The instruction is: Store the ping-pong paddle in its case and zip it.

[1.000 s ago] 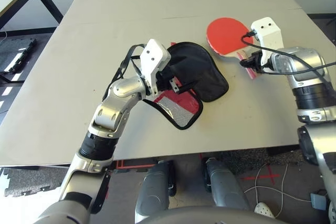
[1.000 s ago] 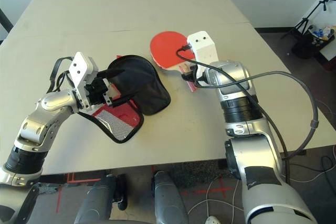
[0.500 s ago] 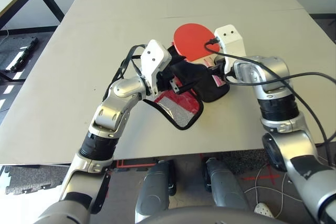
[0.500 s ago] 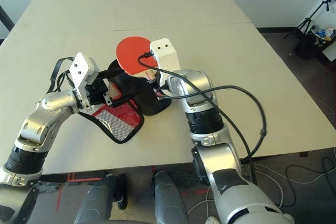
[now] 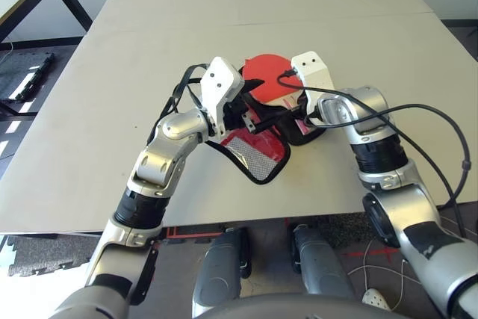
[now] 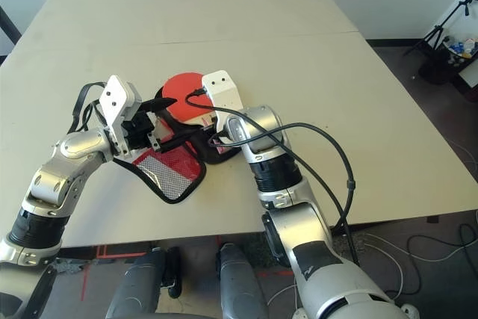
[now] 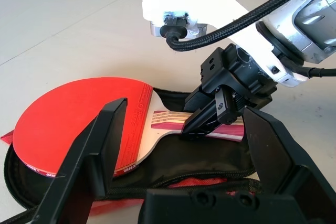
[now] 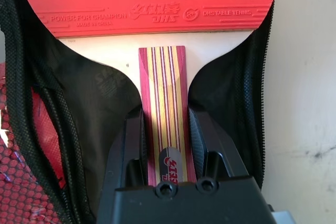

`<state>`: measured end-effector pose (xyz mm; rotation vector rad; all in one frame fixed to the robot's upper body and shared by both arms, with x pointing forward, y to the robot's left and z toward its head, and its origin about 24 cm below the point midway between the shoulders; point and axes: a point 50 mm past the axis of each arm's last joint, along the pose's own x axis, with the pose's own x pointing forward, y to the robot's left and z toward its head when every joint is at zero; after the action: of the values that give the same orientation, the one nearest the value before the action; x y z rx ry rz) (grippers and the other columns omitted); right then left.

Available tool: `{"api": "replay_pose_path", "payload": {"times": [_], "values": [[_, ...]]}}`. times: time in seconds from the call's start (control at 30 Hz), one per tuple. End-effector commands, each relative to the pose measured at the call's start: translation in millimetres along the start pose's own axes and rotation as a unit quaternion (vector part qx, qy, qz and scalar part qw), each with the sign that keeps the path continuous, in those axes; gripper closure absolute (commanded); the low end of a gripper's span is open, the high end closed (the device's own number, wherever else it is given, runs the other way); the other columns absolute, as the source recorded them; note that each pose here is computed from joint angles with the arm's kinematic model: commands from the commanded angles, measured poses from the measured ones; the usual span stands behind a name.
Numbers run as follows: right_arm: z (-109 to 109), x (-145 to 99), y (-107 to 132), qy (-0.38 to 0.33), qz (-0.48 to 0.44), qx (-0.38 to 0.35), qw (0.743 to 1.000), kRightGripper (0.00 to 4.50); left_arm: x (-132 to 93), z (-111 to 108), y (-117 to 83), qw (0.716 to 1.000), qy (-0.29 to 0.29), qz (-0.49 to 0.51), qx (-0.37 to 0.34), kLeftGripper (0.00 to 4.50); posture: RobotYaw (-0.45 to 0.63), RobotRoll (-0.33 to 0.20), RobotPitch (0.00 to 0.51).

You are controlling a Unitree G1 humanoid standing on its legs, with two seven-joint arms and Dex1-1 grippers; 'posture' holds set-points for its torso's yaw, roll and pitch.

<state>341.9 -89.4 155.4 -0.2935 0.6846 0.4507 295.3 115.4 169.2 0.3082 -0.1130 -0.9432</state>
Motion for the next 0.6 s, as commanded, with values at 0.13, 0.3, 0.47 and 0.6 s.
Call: {"api": "replay_pose_path", "payload": {"times": [0.13,0.3,0.47,0.6], "values": [[4,2,5,-0.009,0.017,-0.021,1.0,3.37,3,-4,-6,1.0,0.005,-0.011,-0.001,0.0,0.0,0.0,0.179],[1,3,6,0.0,0.019,-0.018,1.0,3.37,4,-4,-7,1.0,0.004,-0.014,-0.001,0.0,0.0,0.0,0.177],[2,-3,3,-0.014,0.024,-0.019,0.999,2.13,5,-4,-7,1.0,0.004,-0.016,-0.001,0.0,0.0,0.0,0.176],[-3,-11,-3,-0.019,0.053,-0.038,0.998,0.92,5,-2,-8,1.0,0.004,-0.026,0.005,0.0,0.0,0.0,0.174]]}}
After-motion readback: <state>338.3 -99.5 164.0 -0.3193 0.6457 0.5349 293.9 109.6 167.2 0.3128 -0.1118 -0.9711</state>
